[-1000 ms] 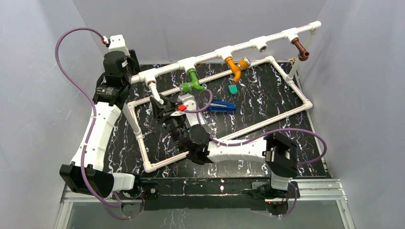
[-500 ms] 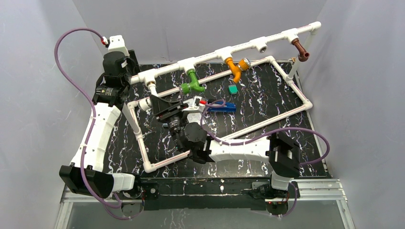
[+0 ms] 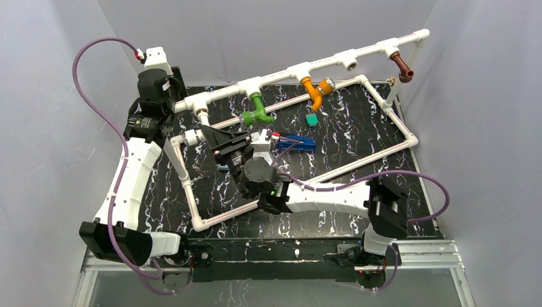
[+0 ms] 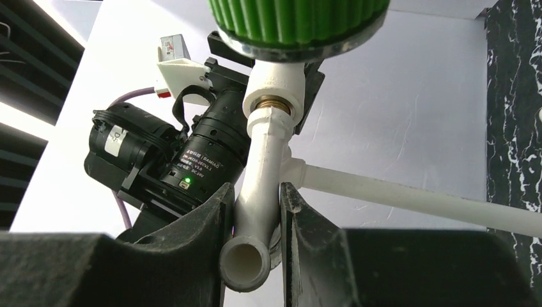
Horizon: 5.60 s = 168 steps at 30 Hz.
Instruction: Install the water faucets
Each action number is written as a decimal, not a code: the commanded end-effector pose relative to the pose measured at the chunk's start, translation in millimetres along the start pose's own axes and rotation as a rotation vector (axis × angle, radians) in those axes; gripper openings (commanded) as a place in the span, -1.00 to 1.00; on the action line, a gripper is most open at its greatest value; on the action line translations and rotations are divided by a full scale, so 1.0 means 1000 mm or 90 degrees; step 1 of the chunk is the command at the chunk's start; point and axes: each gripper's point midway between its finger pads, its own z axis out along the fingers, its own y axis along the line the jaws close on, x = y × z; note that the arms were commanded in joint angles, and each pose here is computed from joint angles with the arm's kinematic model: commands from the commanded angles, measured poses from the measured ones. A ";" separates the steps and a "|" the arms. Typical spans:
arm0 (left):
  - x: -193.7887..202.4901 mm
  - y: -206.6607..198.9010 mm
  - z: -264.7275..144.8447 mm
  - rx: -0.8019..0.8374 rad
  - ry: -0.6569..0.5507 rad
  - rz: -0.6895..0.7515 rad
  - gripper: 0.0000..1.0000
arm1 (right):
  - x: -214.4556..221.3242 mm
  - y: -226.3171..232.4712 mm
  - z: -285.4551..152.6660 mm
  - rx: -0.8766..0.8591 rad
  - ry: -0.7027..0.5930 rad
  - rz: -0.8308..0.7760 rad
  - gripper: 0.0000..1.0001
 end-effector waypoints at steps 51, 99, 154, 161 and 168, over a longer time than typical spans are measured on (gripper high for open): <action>0.101 -0.022 -0.015 0.063 0.224 0.075 0.06 | -0.006 0.032 -0.058 -0.147 0.222 -0.216 0.70; 0.105 -0.029 -0.015 0.074 0.231 0.086 0.06 | -0.023 0.041 -0.060 -0.565 0.079 -1.777 0.84; 0.109 -0.030 -0.021 0.080 0.226 0.090 0.08 | 0.001 0.021 0.009 -0.294 -0.014 -1.551 -0.97; 0.108 -0.031 -0.020 0.079 0.227 0.090 0.09 | 0.002 0.021 0.012 -0.239 -0.003 -1.366 -0.97; 0.109 -0.031 -0.019 0.078 0.230 0.091 0.09 | -0.003 0.022 0.013 -0.174 -0.008 -1.148 -0.97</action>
